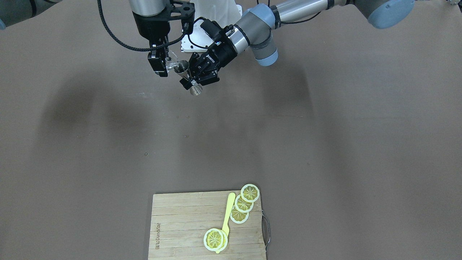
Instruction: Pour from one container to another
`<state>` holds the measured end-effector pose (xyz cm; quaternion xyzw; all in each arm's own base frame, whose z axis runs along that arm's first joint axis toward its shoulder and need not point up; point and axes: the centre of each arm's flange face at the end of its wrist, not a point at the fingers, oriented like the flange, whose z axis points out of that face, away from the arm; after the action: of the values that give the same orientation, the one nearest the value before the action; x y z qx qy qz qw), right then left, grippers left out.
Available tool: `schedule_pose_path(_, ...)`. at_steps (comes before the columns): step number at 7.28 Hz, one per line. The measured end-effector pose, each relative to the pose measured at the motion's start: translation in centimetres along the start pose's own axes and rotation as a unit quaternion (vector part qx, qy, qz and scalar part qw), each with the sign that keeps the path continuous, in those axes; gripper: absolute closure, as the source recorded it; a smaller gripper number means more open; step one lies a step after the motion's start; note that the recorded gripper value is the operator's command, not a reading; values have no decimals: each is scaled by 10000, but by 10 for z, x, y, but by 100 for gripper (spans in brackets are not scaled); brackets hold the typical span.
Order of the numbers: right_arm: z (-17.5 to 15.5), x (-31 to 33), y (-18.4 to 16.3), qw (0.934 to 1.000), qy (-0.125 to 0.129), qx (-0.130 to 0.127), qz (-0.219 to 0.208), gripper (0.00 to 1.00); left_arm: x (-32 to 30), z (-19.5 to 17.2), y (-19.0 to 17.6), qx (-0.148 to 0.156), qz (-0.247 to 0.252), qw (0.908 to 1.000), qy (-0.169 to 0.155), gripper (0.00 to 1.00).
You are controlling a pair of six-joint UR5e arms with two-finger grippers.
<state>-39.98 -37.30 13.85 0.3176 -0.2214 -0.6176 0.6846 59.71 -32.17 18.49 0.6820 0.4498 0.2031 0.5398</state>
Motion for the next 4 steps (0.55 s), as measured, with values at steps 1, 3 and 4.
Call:
schedule_pose_path(1,-1,1,0,10000,49,-23,-68,100,0,0,0,1,-1,10000,0,100)
schedule_pose_path(3,-5,2,-3,9996,162,-77,-205,100,0,0,0,2,-1,10000,0,100)
schedule_pose_path(4,-6,2,-5,9995,198,-109,-236,100,0,0,0,2,-1,10000,0,100)
